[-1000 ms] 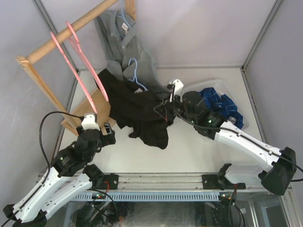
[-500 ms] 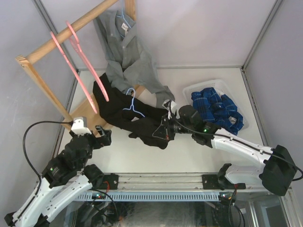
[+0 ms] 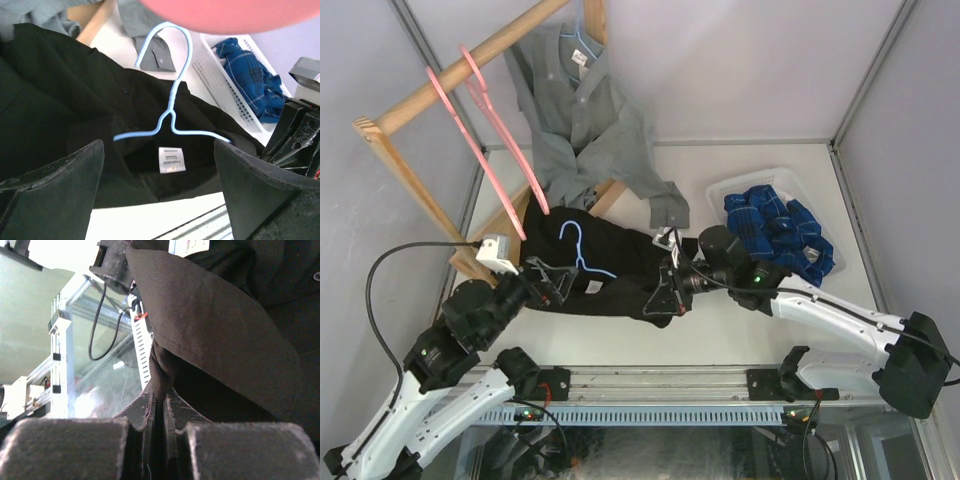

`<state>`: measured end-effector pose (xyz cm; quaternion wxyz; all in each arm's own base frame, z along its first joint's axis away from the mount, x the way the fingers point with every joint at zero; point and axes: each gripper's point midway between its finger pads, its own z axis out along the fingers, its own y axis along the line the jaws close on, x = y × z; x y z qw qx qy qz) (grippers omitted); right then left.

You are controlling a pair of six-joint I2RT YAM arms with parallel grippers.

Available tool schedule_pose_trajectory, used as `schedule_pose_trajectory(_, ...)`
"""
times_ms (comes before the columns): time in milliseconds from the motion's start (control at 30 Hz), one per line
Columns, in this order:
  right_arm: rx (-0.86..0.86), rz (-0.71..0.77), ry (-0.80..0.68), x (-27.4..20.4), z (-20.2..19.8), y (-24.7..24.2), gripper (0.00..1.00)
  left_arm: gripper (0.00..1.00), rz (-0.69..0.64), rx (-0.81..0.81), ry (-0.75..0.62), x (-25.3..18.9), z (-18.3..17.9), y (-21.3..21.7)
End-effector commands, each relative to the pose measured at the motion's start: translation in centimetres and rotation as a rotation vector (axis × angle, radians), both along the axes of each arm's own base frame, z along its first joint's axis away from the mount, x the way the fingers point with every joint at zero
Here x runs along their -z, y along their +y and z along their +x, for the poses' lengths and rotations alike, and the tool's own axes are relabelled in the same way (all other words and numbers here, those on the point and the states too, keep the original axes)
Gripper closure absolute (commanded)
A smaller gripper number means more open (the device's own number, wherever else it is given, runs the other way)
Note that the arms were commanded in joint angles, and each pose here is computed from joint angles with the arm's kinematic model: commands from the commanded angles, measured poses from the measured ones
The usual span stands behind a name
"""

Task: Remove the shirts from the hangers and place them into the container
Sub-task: Remove the shirt from the hanger.

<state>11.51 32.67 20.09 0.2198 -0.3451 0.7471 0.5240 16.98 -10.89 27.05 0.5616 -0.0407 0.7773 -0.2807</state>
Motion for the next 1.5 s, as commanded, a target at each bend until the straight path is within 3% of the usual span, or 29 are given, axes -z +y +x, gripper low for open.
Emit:
schedule_pose_trajectory(0, -0.158, 0.084, -0.044, -2.6, -2.7, -0.3, 1.00, 0.08, -0.071, 0.101, -0.035, -2.6, -0.2, -2.3)
schedule_pose_trajectory(367, -0.055, 0.090, -0.132, -3.7, -1.2, -1.0, 1.00, 0.13, -0.048, 0.097, 0.002, -1.5, 0.4, -2.8)
schedule_pose_trajectory(600, 0.362, 0.113, -0.463, -9.2, 3.8, -6.8, 1.00, 0.11, -0.110, 0.036, -0.078, -3.8, -0.4, -0.7)
schedule_pose_trajectory(800, 0.660, 0.397, -0.758, -19.8, 3.3, -14.2, 1.00, 0.07, -0.157, -0.059, -0.155, -5.6, -1.3, 2.4)
schedule_pose_trajectory(1000, 0.610, 0.602, -0.846, -24.3, -0.3, -15.9, 1.00, 0.06, -0.172, -0.121, -0.185, -6.2, -1.8, 4.2)
schedule_pose_trajectory(1267, 0.695, 0.718, -0.958, -29.4, -1.3, -18.8, 1.00, 0.05, -0.180, -0.161, -0.190, -6.1, -1.8, 5.1)
schedule_pose_trajectory(1467, 0.731, 0.786, -1.109, -37.1, -1.2, -19.4, 1.00, 0.05, -0.181, -0.166, -0.178, -5.6, -1.7, 5.0)
